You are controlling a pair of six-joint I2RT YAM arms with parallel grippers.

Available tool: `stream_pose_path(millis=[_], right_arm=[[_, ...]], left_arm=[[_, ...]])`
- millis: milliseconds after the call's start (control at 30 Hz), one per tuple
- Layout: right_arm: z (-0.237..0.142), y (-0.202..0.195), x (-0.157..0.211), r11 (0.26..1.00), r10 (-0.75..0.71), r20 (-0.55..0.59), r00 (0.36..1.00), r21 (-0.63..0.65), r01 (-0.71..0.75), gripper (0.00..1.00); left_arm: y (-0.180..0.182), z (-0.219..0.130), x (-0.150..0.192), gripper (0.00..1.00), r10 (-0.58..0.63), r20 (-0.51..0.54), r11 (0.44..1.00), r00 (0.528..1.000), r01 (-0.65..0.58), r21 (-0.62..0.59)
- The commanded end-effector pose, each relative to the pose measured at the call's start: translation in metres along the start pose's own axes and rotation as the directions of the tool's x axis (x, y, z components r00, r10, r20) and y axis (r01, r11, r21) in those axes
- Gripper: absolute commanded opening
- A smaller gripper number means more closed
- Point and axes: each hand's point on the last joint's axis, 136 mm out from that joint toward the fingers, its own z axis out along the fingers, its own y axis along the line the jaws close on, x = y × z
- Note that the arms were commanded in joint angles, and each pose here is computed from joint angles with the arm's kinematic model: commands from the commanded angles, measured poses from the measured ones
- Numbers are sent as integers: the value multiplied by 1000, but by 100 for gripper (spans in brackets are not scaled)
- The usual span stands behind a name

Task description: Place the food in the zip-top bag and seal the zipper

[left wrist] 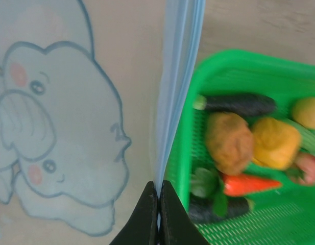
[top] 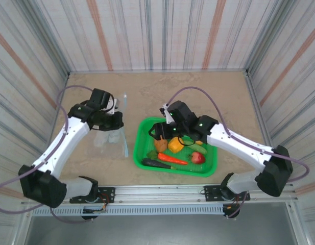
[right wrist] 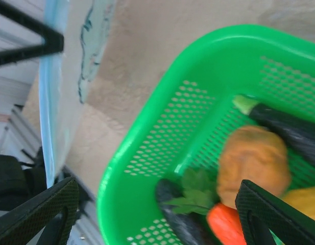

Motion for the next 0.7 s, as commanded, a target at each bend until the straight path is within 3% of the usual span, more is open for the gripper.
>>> stream_pose_path(millis=[0,133,267,467,567,667], right_arm=[[11,46,-19,983,28,13,1000,-180,-25,83],[33,60,-26,966,84,-16,996,-244,-85,83],[44,57,-33,958,139,-7,990,-254,-136,79],[58,51,-30,951,177,-38,983,-249,-181,51],[58,47,-29,952,187,-30,982,-240,-189,43],[49,52,-32,946,179,-8,984,-275,-174,42]], left_arm=[[-40,-6,21,0,101,-16,958,995,-92,272],[-59,-7,42,0,119,-26,894,993,-96,437],[-60,-3,57,0,115,-38,873,993,-83,481],[-65,-8,62,0,131,-22,860,991,-102,499],[-62,-6,62,0,129,-25,871,991,-101,481],[-61,-2,65,0,129,-37,874,991,-95,477]])
